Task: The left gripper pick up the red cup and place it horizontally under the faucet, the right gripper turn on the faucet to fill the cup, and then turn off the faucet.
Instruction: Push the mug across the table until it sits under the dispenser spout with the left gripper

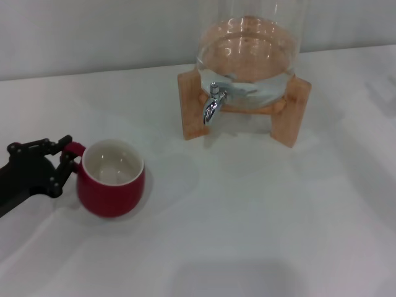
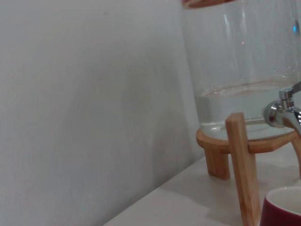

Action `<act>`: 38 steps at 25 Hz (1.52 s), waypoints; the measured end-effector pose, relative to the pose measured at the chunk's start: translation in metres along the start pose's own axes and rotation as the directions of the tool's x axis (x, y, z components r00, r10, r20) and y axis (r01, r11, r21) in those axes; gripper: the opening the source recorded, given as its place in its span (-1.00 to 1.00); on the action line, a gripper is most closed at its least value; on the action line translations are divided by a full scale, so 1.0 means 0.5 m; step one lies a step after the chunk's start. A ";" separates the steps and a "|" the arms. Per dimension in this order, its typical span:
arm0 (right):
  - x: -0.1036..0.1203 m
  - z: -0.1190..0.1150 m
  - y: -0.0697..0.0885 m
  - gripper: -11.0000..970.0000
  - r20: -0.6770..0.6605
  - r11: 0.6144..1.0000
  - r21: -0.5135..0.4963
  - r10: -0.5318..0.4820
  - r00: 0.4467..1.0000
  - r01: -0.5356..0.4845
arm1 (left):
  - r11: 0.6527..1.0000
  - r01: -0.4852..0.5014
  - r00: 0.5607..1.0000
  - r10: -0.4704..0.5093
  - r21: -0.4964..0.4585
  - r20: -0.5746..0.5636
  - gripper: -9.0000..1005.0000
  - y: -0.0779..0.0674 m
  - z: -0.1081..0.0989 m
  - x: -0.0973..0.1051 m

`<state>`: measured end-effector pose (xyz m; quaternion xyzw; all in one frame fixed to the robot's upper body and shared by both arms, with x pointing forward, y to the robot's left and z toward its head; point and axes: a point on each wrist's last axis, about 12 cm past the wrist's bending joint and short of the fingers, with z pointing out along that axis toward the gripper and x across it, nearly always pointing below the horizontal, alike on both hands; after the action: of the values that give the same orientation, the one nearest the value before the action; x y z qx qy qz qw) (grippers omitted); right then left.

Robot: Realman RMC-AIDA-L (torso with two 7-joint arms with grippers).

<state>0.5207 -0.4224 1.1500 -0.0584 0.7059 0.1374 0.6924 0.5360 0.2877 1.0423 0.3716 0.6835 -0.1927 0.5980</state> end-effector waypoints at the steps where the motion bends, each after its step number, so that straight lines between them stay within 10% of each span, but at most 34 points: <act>1: 0.000 0.000 0.000 0.31 0.000 1.000 -0.001 0.000 1.000 0.000 | 1.000 -0.001 1.000 0.001 0.001 -0.003 -0.67 0.001 0.007 -0.001; 38: 0.004 0.009 0.009 0.31 -0.006 1.000 -0.027 0.003 1.000 -0.003 | 0.994 0.084 0.996 -0.082 0.074 -0.030 -0.67 -0.025 0.146 -0.038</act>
<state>0.5237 -0.4164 1.1485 -0.0672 0.7061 0.1478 0.6892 0.5761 0.2227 1.0430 0.3677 0.6987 -0.2381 0.5656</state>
